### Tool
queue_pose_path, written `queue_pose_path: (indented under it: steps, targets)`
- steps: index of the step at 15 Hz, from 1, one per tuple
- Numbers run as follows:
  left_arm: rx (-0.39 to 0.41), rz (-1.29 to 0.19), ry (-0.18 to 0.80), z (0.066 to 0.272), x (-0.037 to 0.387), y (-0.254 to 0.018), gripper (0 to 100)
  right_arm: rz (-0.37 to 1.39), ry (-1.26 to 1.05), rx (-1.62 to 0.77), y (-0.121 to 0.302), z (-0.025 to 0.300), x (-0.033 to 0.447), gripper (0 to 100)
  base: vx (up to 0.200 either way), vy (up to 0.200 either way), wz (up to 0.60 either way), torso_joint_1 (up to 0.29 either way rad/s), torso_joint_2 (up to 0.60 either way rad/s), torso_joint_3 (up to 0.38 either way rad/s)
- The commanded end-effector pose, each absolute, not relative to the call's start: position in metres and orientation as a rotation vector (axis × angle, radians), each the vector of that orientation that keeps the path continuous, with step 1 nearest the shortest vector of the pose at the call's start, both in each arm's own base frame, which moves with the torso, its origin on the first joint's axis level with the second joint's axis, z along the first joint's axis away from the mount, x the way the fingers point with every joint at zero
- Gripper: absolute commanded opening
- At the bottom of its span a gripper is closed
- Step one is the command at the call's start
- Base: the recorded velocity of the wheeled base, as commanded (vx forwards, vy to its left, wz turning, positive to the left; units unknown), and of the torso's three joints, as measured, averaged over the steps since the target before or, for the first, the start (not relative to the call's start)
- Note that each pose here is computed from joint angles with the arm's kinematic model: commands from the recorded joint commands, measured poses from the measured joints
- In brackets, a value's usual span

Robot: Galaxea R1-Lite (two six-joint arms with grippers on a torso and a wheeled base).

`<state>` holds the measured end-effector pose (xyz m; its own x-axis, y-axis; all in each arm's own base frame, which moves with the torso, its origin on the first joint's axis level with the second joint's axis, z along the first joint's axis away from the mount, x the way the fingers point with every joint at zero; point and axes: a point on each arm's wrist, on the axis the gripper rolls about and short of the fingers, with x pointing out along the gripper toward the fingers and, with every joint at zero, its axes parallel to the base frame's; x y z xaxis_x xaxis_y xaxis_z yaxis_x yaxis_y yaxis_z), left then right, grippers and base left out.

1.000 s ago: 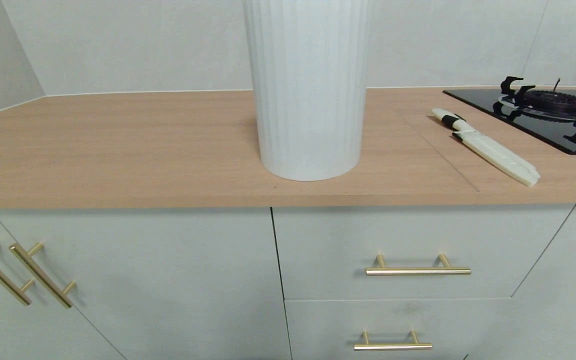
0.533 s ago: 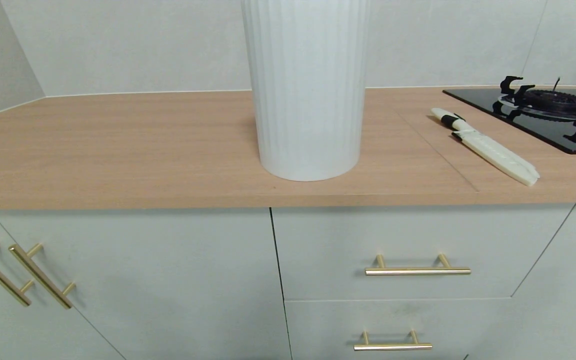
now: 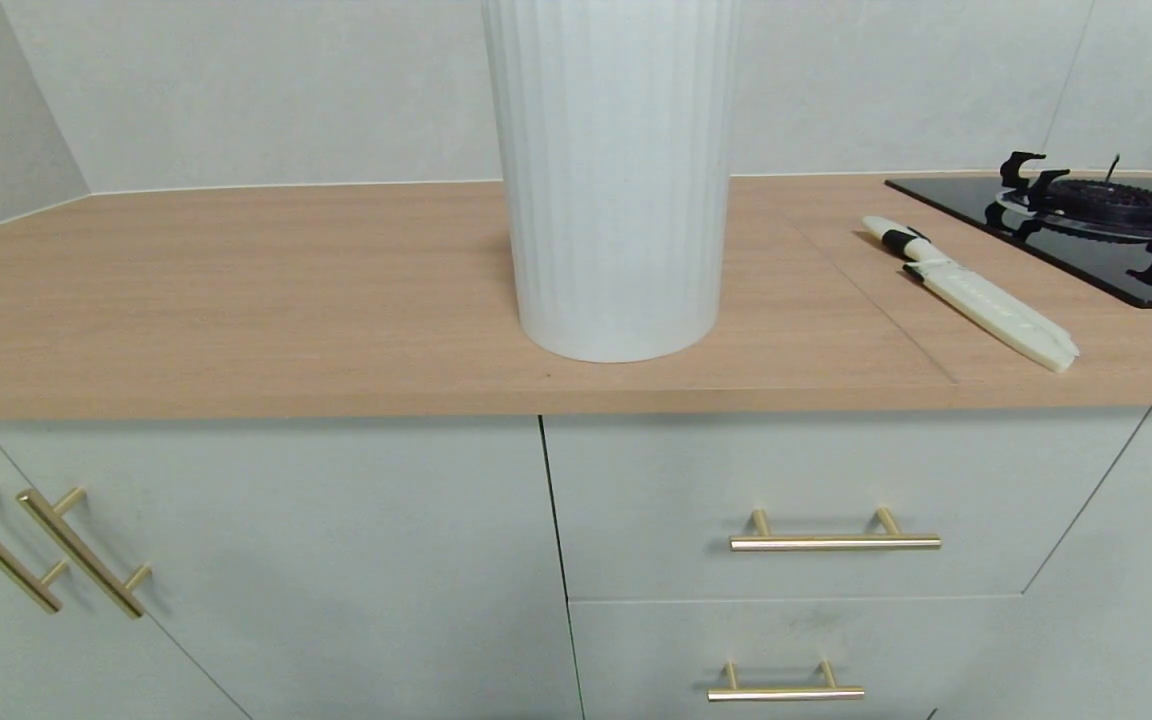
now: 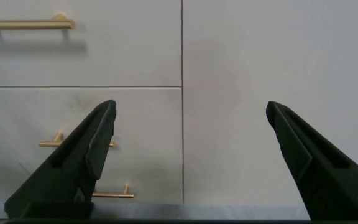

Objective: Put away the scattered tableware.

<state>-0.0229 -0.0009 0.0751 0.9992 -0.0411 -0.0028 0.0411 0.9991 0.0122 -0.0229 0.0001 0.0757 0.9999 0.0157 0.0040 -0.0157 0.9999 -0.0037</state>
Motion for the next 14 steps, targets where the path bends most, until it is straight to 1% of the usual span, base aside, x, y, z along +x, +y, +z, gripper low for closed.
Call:
queue_pose_path:
  steps: [1,3,7,14]
  targets:
    - [0.012,-0.041,0.003,0.0752,-0.0228,-0.0009,100,0.017,-0.003,-0.003,0.0001,0.0758,-0.0228,100,0.000,0.000,0.00,0.000,0.00,0.000]
    - [0.012,-0.041,0.003,0.0752,-0.0228,-0.0009,100,0.017,-0.003,-0.005,0.0001,0.0758,-0.0228,100,0.000,0.000,0.00,0.000,0.00,0.000]
    - [0.012,-0.041,0.003,0.0752,-0.0228,-0.0009,100,0.017,-0.003,-0.005,0.0001,0.0758,-0.0228,100,0.000,0.000,0.00,0.076,-0.24,-0.264]
    - [0.012,-0.041,0.003,0.0752,-0.0228,-0.0009,100,0.017,-0.003,-0.003,0.0001,0.0758,-0.0228,100,0.000,0.000,0.00,0.152,-0.49,-0.297]
